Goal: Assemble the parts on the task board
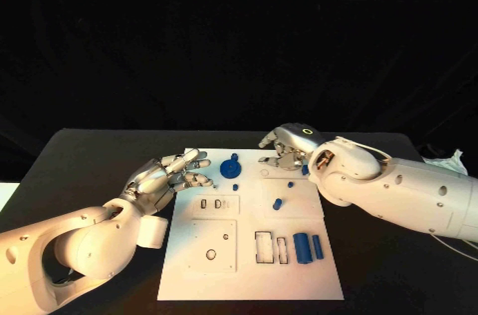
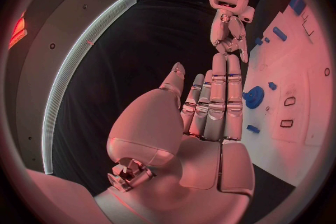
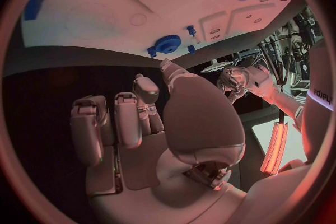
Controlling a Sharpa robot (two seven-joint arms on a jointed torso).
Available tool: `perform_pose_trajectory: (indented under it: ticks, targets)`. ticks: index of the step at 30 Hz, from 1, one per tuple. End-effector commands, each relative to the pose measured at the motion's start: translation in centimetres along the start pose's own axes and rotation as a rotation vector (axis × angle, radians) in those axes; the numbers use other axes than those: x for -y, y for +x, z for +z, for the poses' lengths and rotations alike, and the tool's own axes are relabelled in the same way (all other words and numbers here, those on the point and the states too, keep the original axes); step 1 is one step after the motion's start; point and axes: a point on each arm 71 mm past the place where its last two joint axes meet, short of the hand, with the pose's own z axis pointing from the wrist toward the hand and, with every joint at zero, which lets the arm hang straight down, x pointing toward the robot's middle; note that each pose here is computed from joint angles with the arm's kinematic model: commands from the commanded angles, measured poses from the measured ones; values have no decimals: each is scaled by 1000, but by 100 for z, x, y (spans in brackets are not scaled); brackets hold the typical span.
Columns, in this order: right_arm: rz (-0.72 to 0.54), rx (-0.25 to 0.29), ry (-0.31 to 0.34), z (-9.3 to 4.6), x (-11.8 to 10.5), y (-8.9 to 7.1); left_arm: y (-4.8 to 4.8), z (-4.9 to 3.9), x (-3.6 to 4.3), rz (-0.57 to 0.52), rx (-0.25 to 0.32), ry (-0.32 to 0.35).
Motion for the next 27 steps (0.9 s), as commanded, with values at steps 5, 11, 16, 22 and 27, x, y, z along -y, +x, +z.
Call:
perform_pose_trajectory:
  ticks: [5,11,16,22,27]
  targets:
    - [218,-39,-12,-310,396,-86,16,17,3,-8,-17,6]
    - [257,-59,67,-516,704,-83,18,33,-5,-9,-19,5]
    - [259,-74,114,-613,859,-28,13,39,-8,-8,-19,4]
    - [248,-87,146,-648,970,40,14,45,-12,-9,-20,3]
    - [240,-90,157,-637,1008,75,8,47,-12,-8,-19,3]
